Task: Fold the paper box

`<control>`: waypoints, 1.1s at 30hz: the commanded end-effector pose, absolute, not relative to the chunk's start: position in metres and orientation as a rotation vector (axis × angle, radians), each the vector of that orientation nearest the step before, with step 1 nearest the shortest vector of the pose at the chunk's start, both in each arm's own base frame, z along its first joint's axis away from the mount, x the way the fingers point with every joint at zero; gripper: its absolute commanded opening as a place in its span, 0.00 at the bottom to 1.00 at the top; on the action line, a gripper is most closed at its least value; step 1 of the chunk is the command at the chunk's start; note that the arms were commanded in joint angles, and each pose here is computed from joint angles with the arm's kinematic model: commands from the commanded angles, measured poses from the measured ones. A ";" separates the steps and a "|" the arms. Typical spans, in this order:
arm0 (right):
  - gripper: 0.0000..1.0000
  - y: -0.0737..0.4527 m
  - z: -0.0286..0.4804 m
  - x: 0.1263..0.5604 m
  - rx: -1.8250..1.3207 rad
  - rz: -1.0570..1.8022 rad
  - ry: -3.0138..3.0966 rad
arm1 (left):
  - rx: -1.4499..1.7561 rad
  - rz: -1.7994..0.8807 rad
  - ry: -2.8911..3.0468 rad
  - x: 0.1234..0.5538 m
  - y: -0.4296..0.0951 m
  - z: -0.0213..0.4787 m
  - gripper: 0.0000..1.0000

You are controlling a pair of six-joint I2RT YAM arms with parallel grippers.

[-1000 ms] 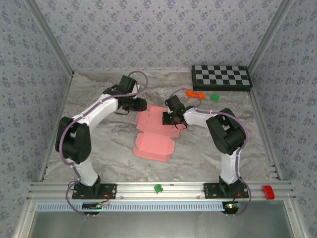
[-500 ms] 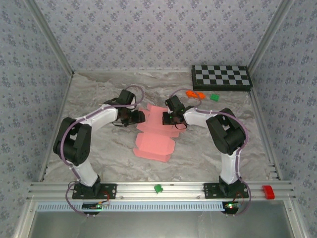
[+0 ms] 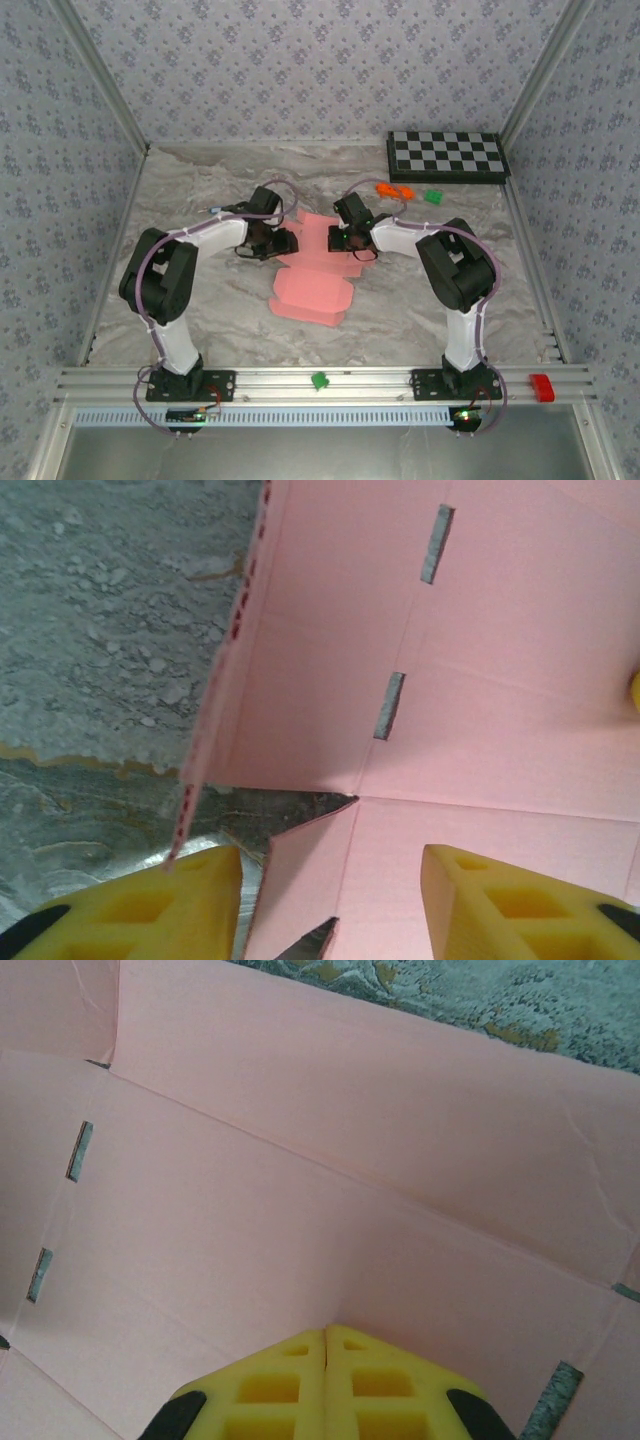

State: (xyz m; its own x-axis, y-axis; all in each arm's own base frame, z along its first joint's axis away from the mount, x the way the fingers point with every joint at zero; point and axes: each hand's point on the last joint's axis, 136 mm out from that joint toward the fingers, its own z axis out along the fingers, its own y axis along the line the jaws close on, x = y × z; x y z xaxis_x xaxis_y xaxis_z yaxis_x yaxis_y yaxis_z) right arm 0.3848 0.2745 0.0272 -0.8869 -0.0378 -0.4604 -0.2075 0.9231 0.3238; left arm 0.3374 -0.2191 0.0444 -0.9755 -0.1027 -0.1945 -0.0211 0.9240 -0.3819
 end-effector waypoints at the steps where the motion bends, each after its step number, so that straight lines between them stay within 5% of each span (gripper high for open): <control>1: 0.01 0.255 -0.001 0.362 -0.154 0.413 2.744 | -0.058 -0.600 2.838 0.342 -0.231 0.062 0.48; 19: 0.01 0.255 -0.006 0.359 -0.151 0.415 2.756 | 0.128 -0.642 2.814 0.335 -0.258 0.064 0.36; 33: 0.01 0.255 -0.006 0.359 -0.146 0.416 2.760 | 0.166 -0.619 2.877 0.328 -0.268 0.045 0.36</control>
